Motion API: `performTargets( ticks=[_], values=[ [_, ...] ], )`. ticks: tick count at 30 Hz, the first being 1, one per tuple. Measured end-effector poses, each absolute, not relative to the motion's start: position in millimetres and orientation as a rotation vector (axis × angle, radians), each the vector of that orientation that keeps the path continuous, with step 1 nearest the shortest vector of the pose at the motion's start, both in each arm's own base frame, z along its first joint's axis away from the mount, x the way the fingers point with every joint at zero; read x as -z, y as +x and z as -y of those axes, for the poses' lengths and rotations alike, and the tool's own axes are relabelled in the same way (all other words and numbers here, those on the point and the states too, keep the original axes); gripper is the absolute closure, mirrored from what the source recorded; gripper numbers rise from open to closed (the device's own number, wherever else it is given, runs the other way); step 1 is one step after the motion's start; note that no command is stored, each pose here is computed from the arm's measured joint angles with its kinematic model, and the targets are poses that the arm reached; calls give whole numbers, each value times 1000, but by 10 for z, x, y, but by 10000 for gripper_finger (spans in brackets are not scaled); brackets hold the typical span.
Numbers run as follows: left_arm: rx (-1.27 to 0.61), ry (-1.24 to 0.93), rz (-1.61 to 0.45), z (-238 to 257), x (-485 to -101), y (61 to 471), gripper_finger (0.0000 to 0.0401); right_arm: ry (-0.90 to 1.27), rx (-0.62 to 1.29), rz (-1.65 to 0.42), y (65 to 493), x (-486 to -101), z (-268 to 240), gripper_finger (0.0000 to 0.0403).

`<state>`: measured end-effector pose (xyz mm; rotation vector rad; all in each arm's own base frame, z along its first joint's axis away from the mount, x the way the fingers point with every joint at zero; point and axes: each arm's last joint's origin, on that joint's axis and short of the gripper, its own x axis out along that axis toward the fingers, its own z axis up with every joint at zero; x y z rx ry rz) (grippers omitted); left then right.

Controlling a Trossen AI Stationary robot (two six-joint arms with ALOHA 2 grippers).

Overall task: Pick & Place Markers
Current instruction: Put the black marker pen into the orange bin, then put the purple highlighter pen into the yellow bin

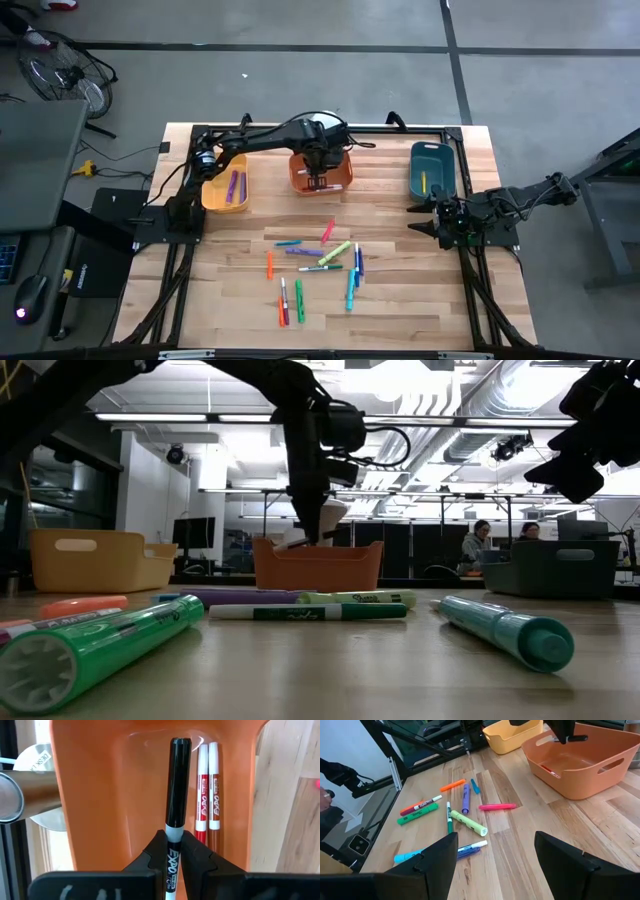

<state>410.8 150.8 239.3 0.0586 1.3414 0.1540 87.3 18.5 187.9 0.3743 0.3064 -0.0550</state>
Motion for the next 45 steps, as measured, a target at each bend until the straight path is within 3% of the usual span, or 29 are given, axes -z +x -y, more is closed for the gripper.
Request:
performTargets(
  ticks=[4, 9, 12, 28, 37, 45],
  values=[
    [-153, 56, -1347, -1506, -2391, 4103, 371, 374, 55, -306, 873, -1879, -185, 150],
    [-158, 51, -1347, -1504, -2390, 4103, 316, 374, 55, -306, 873, -1879, -184, 150],
    [-163, 55, -1349, -1505, -2390, 4103, 304, 374, 55, -306, 873, -1879, -184, 151],
    [-232, 44, -1334, -1379, -2530, 4077, 303, 374, 55, -306, 873, -1879, -184, 150],
    [-219, 11, -1320, -1019, -2712, 4058, 303, 374, 55, -306, 873, -1879, -184, 150],
    [-123, 47, -1430, -572, -2668, 4044, 303, 374, 55, -306, 873, -1879, -185, 151]
  ],
)
